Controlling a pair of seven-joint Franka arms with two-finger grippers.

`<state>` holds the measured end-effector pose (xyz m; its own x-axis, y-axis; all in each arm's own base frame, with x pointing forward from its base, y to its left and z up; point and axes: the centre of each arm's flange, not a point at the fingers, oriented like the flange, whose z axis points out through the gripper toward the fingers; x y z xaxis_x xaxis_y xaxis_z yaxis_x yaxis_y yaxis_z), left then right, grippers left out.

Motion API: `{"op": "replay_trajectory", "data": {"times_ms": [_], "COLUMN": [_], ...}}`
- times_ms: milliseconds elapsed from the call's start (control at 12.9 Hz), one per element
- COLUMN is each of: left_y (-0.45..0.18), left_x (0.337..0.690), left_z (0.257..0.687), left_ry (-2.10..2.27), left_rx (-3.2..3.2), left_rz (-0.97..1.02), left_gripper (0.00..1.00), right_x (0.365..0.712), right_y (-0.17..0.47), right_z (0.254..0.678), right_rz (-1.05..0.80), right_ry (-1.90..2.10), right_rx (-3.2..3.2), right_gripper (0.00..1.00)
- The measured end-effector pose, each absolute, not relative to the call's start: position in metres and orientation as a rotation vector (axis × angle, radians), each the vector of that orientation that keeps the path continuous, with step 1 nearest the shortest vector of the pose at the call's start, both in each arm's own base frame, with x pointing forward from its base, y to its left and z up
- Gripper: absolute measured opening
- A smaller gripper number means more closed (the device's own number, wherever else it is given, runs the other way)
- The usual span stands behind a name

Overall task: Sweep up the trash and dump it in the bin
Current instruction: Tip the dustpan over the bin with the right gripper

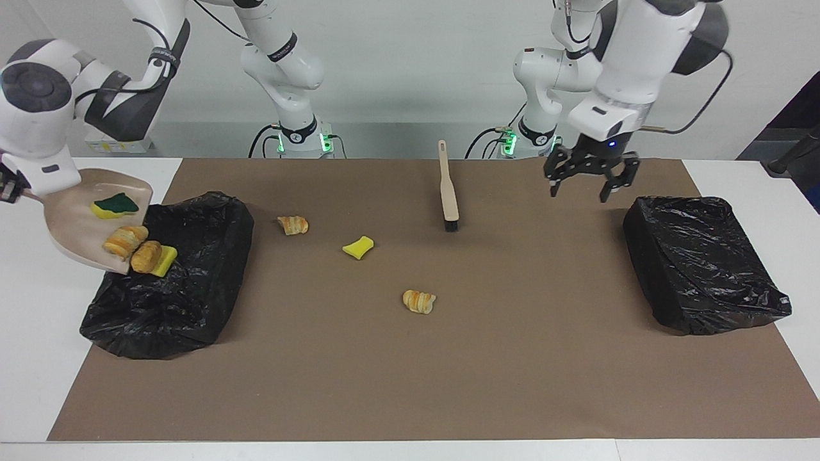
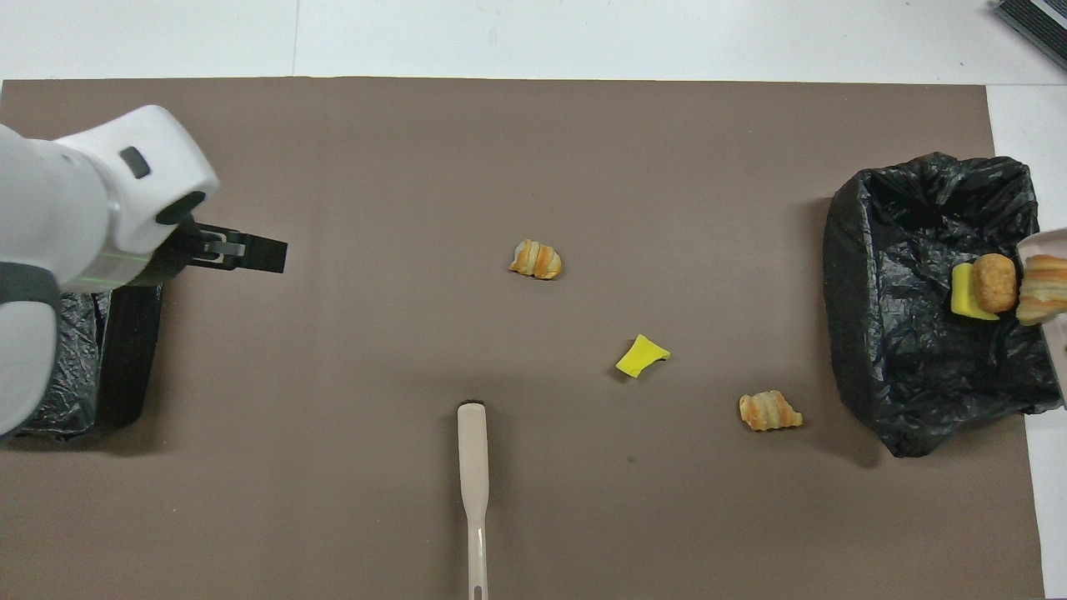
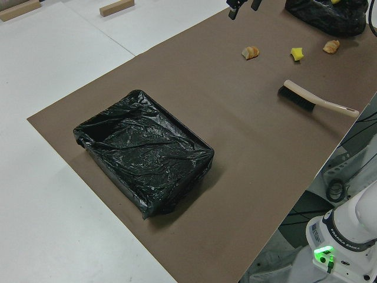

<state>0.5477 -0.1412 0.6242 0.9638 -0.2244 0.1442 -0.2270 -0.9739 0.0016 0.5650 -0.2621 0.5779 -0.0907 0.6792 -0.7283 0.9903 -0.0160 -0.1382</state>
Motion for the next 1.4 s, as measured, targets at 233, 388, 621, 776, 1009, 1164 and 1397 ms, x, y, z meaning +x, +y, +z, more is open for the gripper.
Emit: {"op": "replay_trajectory", "data": {"times_ms": [233, 388, 621, 776, 1009, 1164, 1397], "left_y": [-0.089, -0.068, -0.066, -0.062, -0.049, -0.039, -0.034], "left_x": [0.545, 0.543, 0.537, 0.534, 0.534, 0.530, 0.524], "left_z": [0.659, 0.670, 0.676, 0.680, 0.682, 0.688, 0.693], "left_ry": [-0.478, -0.495, -0.498, -0.490, -0.452, -0.425, -0.413], "left_rx": [3.102, 3.104, 3.104, 3.106, 3.111, 3.114, 3.115], "left_rz": [0.155, 0.128, 0.096, 0.084, 0.085, 0.096, 0.094], "left_gripper": [1.00, 1.00, 1.00, 1.00, 1.00, 1.00, 1.00], "right_x": [0.545, 0.541, 0.549, 0.551, 0.551, 0.555, 0.557], "right_y": [-0.257, -0.249, -0.223, -0.216, -0.208, -0.193, -0.174], "right_z": [0.622, 0.631, 0.621, 0.621, 0.615, 0.607, 0.585], "right_rz": [-0.903, -0.900, -0.913, -0.911, -0.792, -0.665, -0.445], "right_ry": [1.738, 1.732, 1.764, 1.762, 1.808, 1.856, 1.883], "right_rx": [1.694, 1.674, 1.614, 1.603, 1.697, 1.784, 1.997], "right_gripper": [0.32, 0.32, 0.32, 0.32, 0.32, 0.32, 0.32]}}
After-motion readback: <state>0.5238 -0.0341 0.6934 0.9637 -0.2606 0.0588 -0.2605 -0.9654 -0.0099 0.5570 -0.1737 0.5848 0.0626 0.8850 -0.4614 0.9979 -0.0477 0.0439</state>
